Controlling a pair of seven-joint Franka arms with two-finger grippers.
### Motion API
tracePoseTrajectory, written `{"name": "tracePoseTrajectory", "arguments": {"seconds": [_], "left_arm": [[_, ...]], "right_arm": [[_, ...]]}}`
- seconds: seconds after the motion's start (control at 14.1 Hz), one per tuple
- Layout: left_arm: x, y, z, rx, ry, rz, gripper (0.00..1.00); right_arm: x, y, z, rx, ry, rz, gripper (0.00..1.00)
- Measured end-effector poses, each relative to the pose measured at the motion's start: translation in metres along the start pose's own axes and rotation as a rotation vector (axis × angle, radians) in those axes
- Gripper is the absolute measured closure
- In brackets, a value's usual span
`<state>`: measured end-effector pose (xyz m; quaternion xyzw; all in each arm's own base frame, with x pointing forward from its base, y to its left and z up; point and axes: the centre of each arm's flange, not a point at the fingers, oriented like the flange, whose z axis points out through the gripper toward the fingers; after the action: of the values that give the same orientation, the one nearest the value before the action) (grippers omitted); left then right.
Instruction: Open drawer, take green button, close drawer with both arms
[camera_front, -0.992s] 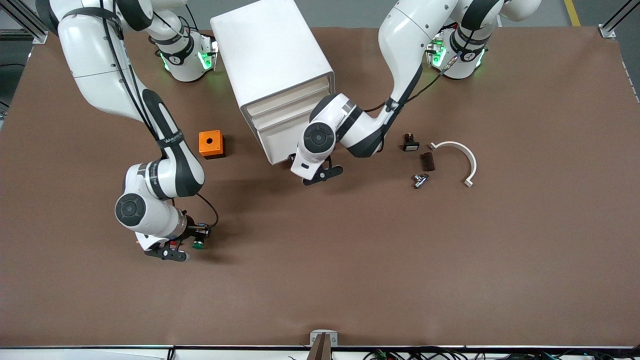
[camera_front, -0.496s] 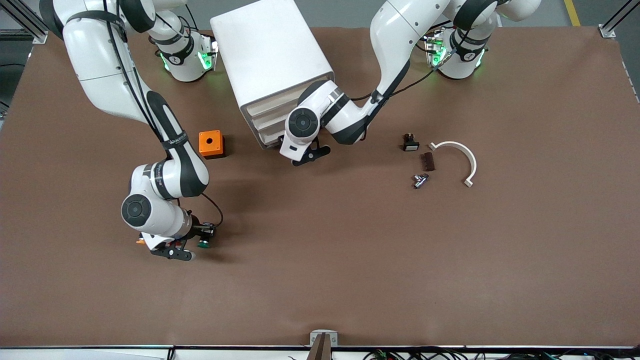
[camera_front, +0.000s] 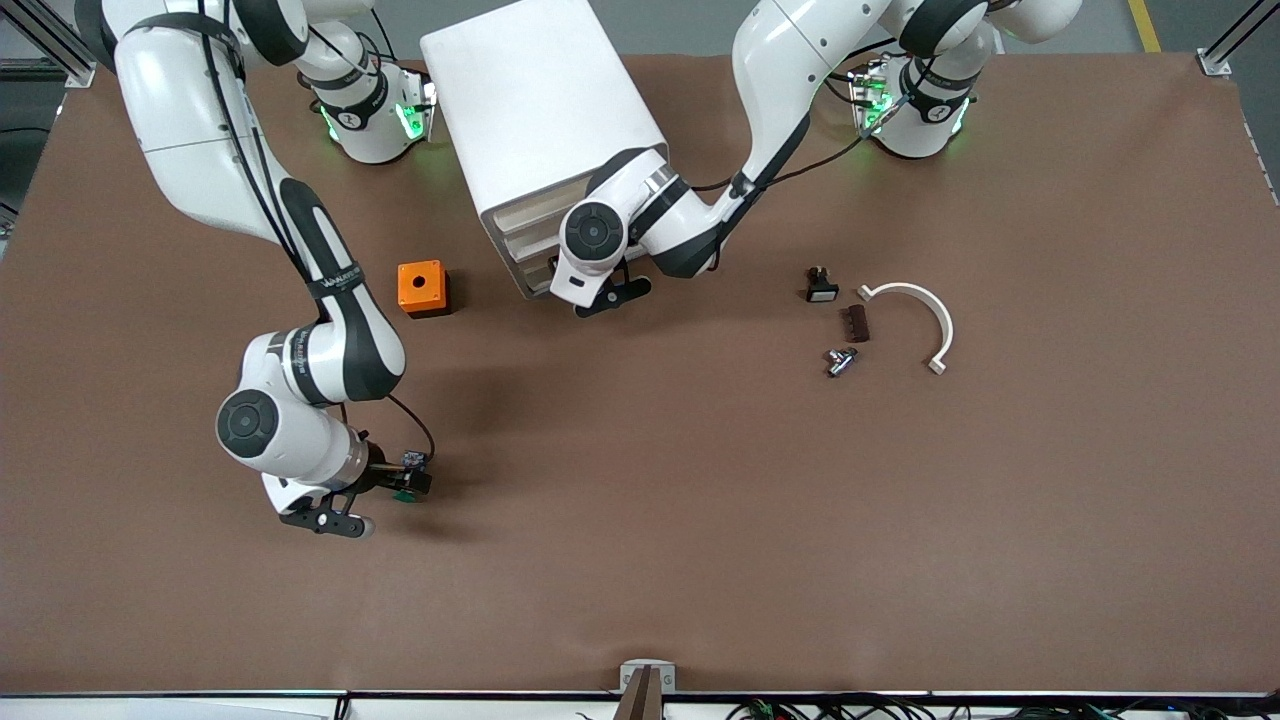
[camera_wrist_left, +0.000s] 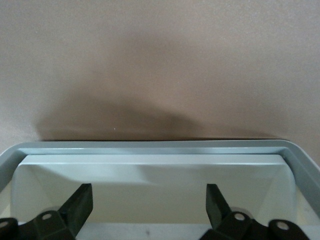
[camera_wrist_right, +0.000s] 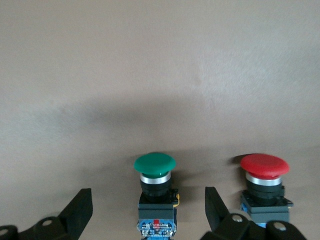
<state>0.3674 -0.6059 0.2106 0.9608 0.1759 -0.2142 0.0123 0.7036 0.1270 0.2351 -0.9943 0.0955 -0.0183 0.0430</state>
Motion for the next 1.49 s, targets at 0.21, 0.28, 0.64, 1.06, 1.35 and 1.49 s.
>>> {"name": "tracePoseTrajectory", "arguments": {"seconds": [0.21,0.28,0.64,1.06,1.35,1.49], "left_arm": [[0.000,0.000,0.000,0.000,0.002,0.001,0.00],[0.000,0.000,-0.001,0.000,0.003,0.002,0.00],[0.050,-0.010,-0.042,-0.019,0.117,-0.009,0.00],[0.165,-0.080,-0.188,-0.099,0.318,-0.120,0.00],[0.205,-0.150,-0.281,-0.089,0.390,-0.126,0.00],[0.228,-0.197,-0.325,-0.083,0.406,-0.091,0.00]], "right_arm": [[0.007,-0.005,-0.056,0.001,-0.009,-0.005,0.00],[0.007,-0.006,-0.078,0.002,-0.010,-0.009,0.00],[0.012,0.014,-0.182,0.025,0.078,-0.054,0.00],[-0.007,0.087,-0.277,0.009,0.026,-0.010,0.00],[-0.045,0.104,-0.344,0.001,-0.028,-0.011,0.00],[-0.066,0.103,-0.375,0.002,-0.034,-0.065,0.00]]}}
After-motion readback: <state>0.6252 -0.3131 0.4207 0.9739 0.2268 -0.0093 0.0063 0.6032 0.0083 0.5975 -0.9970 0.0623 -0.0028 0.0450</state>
